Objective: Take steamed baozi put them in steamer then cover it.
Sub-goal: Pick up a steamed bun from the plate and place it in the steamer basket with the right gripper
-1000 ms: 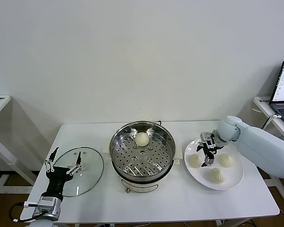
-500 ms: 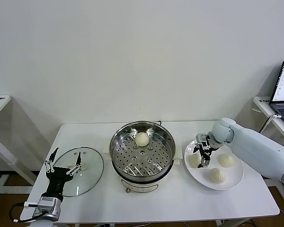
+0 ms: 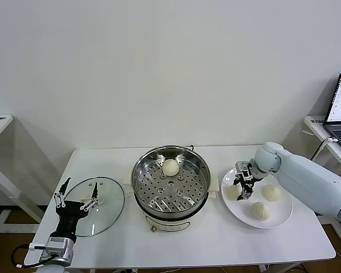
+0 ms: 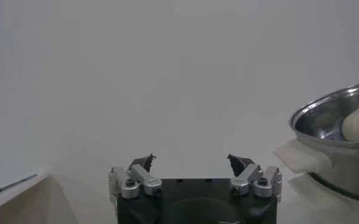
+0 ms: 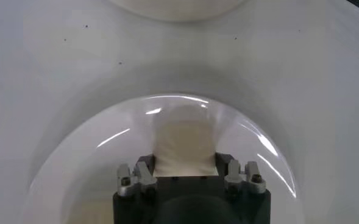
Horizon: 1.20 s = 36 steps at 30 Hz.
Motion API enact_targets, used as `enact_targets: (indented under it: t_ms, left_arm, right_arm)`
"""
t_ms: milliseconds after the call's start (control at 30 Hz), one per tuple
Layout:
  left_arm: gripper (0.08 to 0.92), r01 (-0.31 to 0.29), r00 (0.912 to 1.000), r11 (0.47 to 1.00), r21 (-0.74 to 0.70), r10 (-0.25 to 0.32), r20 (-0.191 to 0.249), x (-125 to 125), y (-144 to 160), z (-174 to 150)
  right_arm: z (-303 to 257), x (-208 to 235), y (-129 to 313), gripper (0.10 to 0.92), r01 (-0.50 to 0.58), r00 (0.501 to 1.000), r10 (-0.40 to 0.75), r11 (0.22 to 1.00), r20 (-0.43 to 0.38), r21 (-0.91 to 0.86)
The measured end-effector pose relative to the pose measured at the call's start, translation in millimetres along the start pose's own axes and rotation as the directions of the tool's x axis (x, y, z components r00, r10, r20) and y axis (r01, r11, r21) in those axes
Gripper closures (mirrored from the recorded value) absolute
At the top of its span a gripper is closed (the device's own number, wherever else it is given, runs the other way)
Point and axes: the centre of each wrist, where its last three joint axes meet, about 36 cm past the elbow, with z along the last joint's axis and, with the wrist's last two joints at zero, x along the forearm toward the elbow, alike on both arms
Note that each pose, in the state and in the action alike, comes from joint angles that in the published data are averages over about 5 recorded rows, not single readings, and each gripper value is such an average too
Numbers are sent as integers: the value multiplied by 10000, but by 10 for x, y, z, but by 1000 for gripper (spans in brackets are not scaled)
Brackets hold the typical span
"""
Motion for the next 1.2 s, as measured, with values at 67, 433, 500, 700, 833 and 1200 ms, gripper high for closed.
enact_targets:
  t_ms: [67,433,500,700,833,1200]
  left_arm:
    - [177,-5,10000,10000,-1,5,6,2,-2,-3]
    - [177,-48,10000,10000,-49,49,83,6,0,-32]
    - [177,-53,9999,10000,-69,54,101,9,5,-39]
    - [177,-62,9998,9999,-109,64,194,11,14,-73]
    - [177,-45,9997,9999,-103,47,235,8,12,-91]
    - [177,96,9995,9998,-167,-91,293,-9,61,-122]
  right_arm:
    - [20,69,4,352,-8,10000,8,10000,8,-38]
    - [-76,1030,-8,352,-212,9994,215,9997,263,-99]
    - [-175,1250,-4,352,-259,9991,260,9997,337,-42]
    - [-592,1838,64,352,-275,9983,260,9992,528,293]
    - [-926,2174,122,352,-334,9974,294,9976,660,612]
    - [-1997,2521,141,344,-68,9963,-64,9880,853,1544]
